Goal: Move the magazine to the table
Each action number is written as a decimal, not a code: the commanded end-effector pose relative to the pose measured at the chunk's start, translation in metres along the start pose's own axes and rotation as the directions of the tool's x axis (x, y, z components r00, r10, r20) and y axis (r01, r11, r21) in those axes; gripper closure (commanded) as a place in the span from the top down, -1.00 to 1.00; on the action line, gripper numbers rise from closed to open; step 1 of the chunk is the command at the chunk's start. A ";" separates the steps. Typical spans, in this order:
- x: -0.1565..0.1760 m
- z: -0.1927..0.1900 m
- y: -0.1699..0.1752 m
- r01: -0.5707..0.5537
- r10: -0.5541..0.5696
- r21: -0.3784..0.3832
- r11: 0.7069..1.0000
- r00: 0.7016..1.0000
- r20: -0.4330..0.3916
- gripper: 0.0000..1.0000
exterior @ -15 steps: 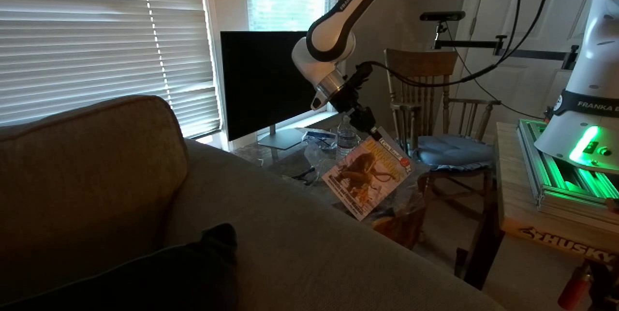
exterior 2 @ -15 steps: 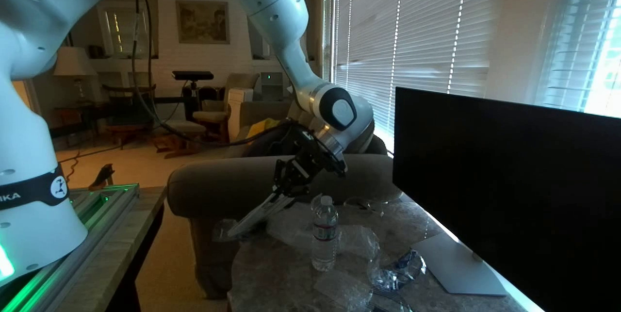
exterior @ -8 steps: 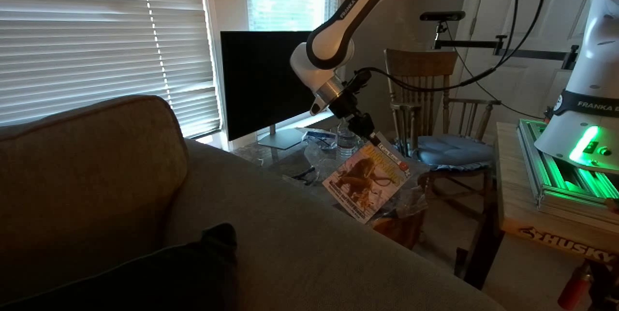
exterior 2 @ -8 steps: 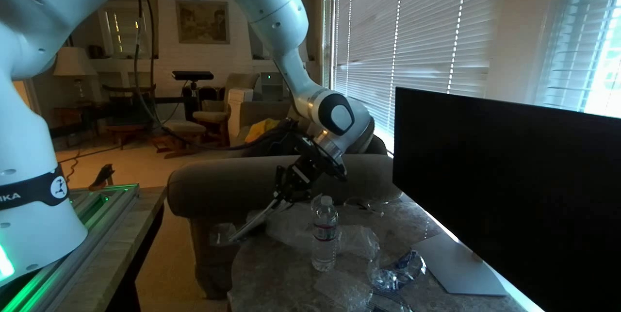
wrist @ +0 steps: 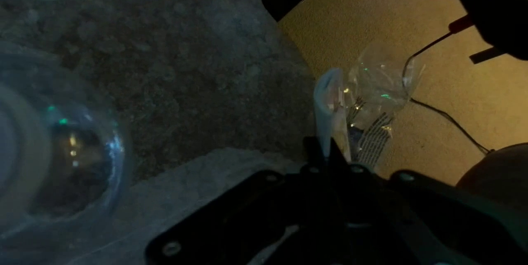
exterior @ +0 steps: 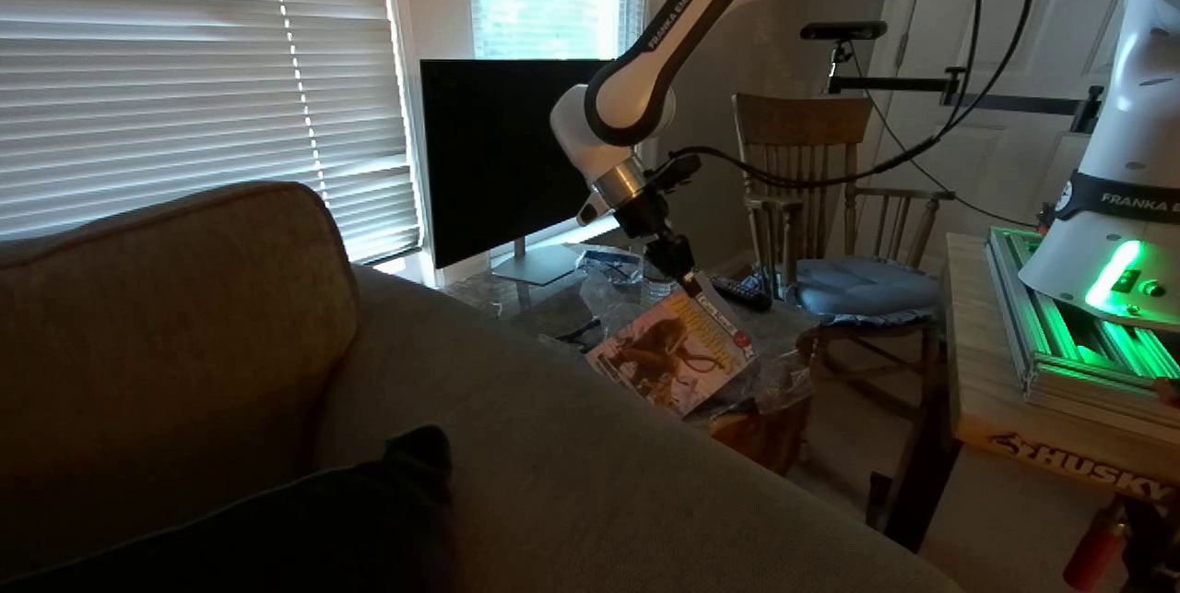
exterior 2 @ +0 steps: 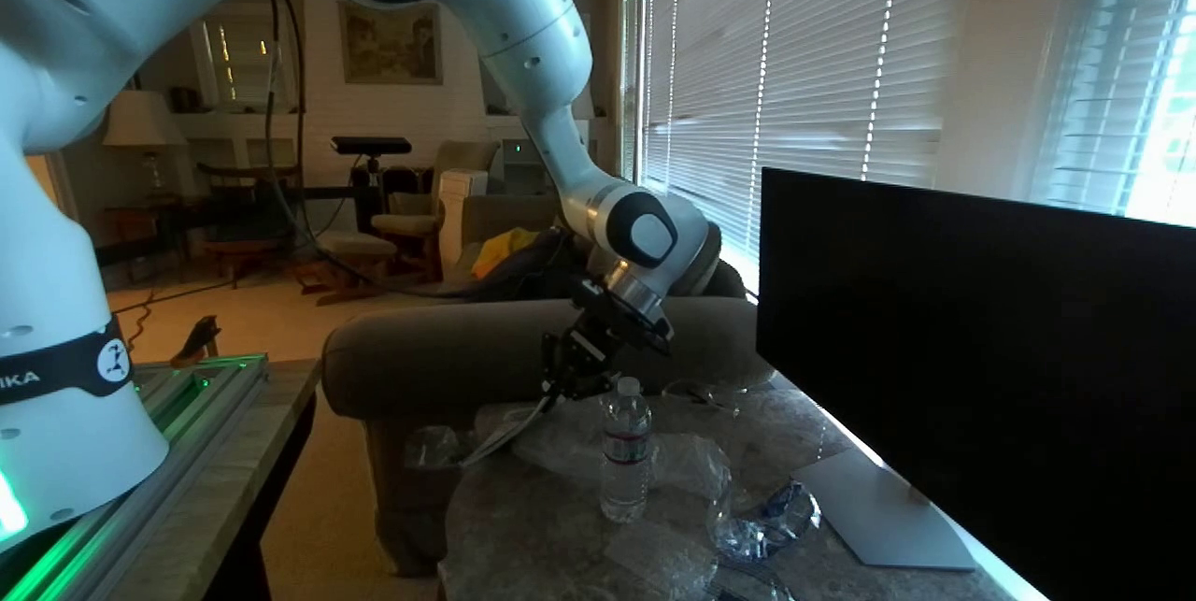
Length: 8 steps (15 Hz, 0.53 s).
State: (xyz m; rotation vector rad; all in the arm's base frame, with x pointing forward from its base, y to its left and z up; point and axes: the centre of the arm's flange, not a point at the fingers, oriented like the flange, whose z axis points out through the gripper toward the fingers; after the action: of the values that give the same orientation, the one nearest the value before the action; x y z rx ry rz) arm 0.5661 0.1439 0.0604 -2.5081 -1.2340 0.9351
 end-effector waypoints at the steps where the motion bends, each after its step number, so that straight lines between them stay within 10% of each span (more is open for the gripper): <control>1: 0.013 0.008 0.006 -0.016 0.014 -0.080 0.997 1.000 -0.025 -0.98; 8: 0.020 0.022 0.018 0.002 -0.009 -0.205 0.979 0.999 -0.031 -0.98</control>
State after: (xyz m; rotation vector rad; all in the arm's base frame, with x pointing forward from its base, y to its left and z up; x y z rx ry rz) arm 0.5761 0.1437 0.0352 -2.6094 -1.3397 0.8091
